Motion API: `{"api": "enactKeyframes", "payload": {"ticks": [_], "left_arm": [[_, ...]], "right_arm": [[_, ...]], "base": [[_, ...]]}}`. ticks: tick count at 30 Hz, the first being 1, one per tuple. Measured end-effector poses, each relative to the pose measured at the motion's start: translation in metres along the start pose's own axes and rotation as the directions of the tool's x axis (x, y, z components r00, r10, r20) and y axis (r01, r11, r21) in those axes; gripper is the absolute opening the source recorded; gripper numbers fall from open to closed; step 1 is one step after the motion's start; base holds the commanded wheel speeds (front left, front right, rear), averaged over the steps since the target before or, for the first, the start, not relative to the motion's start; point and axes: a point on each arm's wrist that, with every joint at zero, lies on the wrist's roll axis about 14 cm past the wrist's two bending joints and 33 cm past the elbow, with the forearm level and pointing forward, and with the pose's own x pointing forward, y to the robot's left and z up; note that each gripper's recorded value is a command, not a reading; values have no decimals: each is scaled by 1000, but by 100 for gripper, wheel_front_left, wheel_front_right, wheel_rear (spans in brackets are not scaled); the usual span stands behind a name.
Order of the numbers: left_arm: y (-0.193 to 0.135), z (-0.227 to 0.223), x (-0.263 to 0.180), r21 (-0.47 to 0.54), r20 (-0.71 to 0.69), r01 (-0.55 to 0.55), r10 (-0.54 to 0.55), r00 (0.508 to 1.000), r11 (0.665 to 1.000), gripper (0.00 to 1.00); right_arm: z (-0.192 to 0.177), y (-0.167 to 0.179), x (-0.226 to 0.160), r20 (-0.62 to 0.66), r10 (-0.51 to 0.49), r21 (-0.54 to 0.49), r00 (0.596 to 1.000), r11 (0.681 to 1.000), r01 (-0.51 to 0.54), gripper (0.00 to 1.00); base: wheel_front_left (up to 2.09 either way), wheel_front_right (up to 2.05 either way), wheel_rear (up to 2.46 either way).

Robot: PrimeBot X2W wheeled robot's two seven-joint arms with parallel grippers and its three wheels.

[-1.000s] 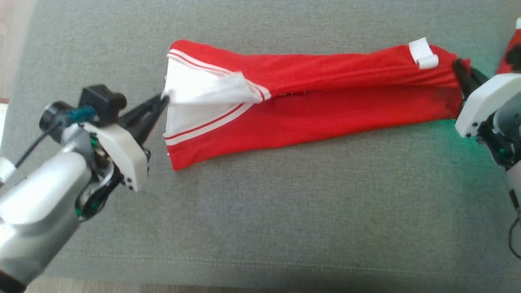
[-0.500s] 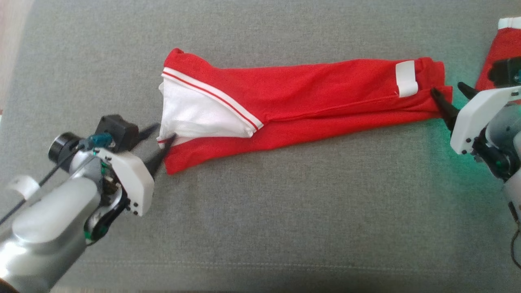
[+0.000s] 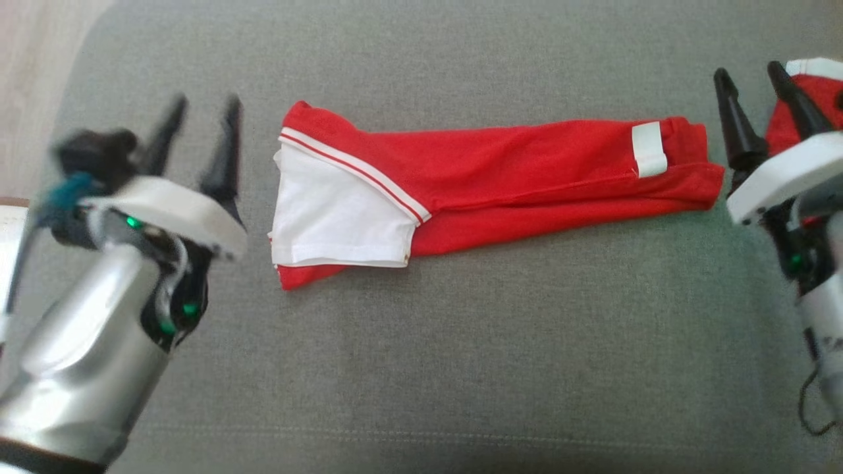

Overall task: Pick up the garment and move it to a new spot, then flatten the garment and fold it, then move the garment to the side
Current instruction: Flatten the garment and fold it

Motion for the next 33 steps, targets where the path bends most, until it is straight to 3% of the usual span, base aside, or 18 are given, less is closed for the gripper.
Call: {"api": "enactKeyframes", "payload": {"ticks": [3,7,10,17,33], "left_arm": [[10,43,-7,-98,165,-82,98,981,992,100],[20,35,-36,-200,198,-160,200,960,967,100],[16,12,-54,-217,162,-186,223,961,958,100],[10,15,-61,-217,204,-166,211,956,962,100],[25,-18,-58,-194,126,-193,220,967,962,100]], "right_arm": [[6,14,-7,89,18,-24,996,1000,-15,100],[-4,38,-20,142,44,-27,989,999,-41,100],[-12,47,-27,158,38,-10,987,999,-36,100],[-25,55,-33,151,11,22,988,1000,-14,100],[-61,-4,8,-77,-185,73,980,979,190,100]], "base": [[0,0,0],[0,0,0],[0,0,0],[0,0,0],[0,0,0]]}}
